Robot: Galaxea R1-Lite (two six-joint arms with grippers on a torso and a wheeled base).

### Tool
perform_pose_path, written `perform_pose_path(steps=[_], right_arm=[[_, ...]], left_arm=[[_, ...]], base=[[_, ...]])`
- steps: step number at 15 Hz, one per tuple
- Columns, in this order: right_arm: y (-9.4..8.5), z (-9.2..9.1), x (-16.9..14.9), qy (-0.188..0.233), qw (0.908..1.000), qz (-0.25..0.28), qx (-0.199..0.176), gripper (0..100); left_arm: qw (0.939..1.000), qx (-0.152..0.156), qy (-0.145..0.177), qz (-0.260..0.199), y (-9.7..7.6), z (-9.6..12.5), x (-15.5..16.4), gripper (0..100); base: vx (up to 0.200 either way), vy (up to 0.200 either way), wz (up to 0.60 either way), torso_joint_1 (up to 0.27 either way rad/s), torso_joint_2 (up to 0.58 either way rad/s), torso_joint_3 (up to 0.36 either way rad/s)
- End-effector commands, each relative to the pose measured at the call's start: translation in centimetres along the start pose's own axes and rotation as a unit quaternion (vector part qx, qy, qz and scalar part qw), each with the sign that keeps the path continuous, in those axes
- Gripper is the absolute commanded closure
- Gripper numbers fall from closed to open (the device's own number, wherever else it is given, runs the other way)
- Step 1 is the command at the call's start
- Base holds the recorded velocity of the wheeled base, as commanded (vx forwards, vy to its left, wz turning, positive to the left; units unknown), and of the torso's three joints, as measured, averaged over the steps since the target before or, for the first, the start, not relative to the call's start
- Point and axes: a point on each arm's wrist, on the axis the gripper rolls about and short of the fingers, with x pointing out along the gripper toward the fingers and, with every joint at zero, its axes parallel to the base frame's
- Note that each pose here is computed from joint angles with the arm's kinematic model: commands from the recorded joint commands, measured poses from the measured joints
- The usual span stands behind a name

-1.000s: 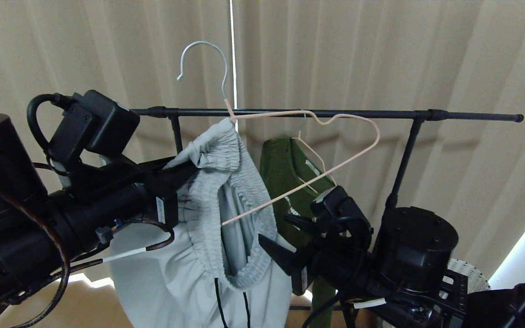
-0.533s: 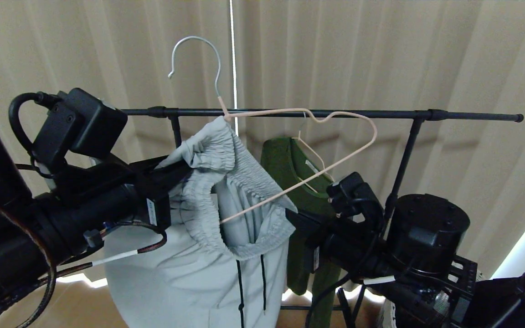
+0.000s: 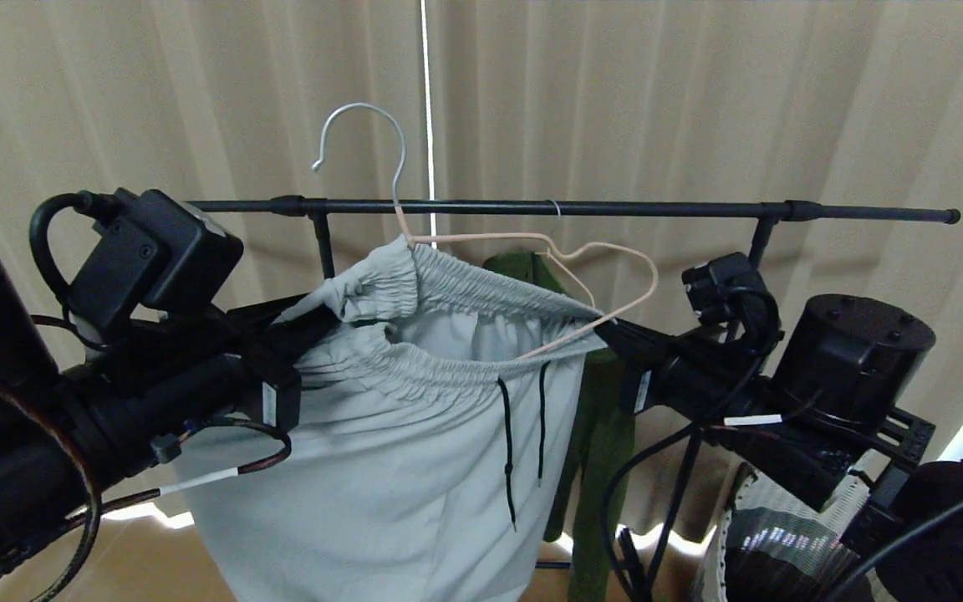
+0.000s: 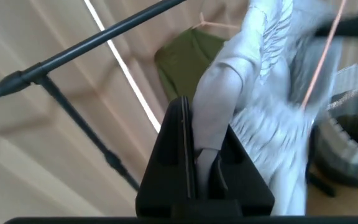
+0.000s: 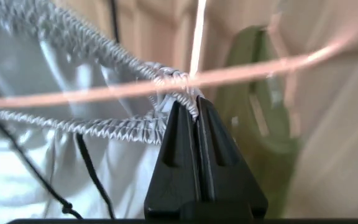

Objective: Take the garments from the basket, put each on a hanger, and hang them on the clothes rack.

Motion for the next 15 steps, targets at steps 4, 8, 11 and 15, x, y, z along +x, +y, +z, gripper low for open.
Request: perform_pose_path(steps=[4, 8, 11, 15], right_arm=[[-1.9, 0.7, 0.3, -0.014, 0.9994, -0.030, 0.002, 100], [-1.9, 0.8, 0.4, -0.016, 0.9995, -0.028, 0.002, 100], [-1.9, 0.8, 0.3, -0.015, 0.9995, -0.027, 0.002, 100], [-1.2, 0.5, 0.1, -0.007, 0.9998, -0.017, -0.006, 100]], left_arm=[[0.9976, 0.056, 0.030, 0.026, 1.0, -1.6, -0.2, 100], [0.9920, 0.106, 0.051, 0.045, 1.7, -3.1, -0.8, 100], [0.9897, 0.125, 0.058, 0.040, 1.6, -3.9, -1.0, 100], [0.9787, 0.183, 0.088, 0.030, 1.9, -5.6, -1.6, 100]], base=[[0.000, 0.000, 0.00, 0.000, 0.00, 0.000], [0.000, 0.000, 0.00, 0.000, 0.00, 0.000], [0.000, 0.000, 0.00, 0.000, 0.00, 0.000], [0.000, 0.000, 0.00, 0.000, 0.00, 0.000]])
